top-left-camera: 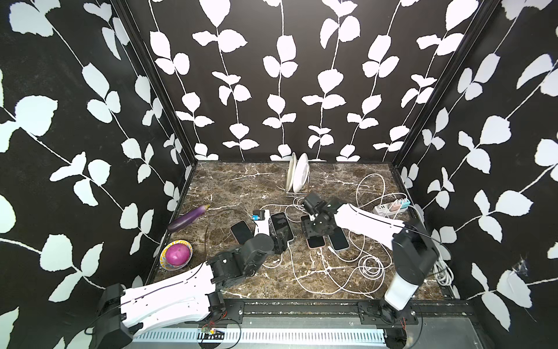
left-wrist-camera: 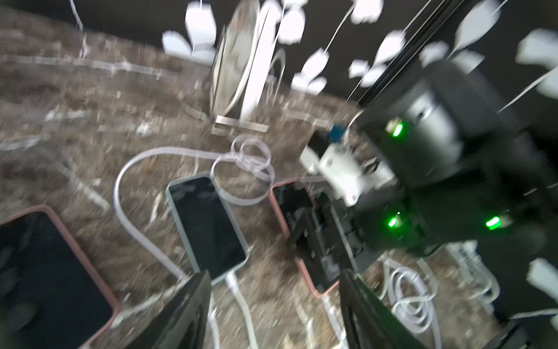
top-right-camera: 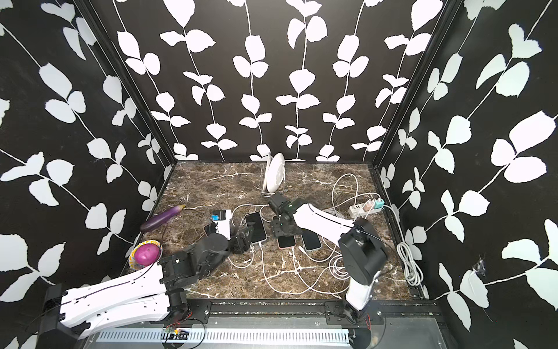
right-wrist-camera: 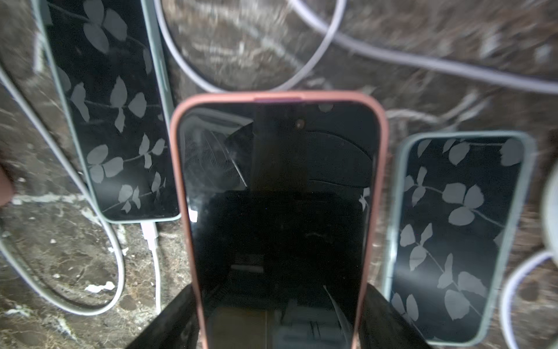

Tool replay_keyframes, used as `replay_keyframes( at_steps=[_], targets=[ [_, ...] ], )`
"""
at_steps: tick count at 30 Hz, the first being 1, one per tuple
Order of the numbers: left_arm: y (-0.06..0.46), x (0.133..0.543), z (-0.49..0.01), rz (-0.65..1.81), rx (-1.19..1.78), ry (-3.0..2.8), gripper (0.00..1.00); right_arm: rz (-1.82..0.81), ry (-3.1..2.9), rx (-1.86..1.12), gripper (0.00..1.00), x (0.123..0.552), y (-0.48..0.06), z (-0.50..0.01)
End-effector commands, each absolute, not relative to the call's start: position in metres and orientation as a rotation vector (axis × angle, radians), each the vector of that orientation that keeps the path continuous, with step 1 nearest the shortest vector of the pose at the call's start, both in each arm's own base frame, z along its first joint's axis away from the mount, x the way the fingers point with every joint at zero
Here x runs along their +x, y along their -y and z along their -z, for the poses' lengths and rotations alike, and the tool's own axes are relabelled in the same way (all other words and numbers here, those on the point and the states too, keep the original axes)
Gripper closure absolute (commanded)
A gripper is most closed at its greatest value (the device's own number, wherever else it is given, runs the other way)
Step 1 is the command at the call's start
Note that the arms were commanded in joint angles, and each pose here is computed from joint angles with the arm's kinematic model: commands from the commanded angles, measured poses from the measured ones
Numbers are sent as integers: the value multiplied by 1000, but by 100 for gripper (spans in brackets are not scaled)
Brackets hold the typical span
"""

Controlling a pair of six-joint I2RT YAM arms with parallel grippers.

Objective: Unplug the charging cable from the phone
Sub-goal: Place the phone at the center of the board.

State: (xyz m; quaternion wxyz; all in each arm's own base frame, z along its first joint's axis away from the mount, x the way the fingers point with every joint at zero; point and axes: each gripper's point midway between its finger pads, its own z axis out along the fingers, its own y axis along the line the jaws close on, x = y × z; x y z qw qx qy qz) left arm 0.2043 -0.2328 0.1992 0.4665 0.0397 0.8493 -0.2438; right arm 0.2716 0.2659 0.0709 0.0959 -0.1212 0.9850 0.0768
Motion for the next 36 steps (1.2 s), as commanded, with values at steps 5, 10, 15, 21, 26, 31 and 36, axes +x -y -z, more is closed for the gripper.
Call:
replay_keyframes(
  at_steps=[5,10,15,21,26,31,36],
  targets=[
    [212,203,-173,429,70,-2215,32,-248,-2967,-191,100,275,-278,-64],
    [205,205,-157,442,-3,-2279,33,-174,-3008,-142,100,274,-273,-45],
    [202,203,-159,454,3,-2276,33,-131,-3028,-121,100,278,-269,-34],
    [203,202,-164,487,16,-2253,32,-133,-3054,-71,100,292,-257,-21],
    [201,202,-163,477,15,-2253,31,-185,-3031,-148,64,301,-265,-26],
    [202,202,-161,487,9,-2254,31,-184,-3036,-195,47,303,-265,-27],
    [202,202,-160,484,11,-2256,31,-204,-3006,-227,23,303,-267,-42]
  ],
)
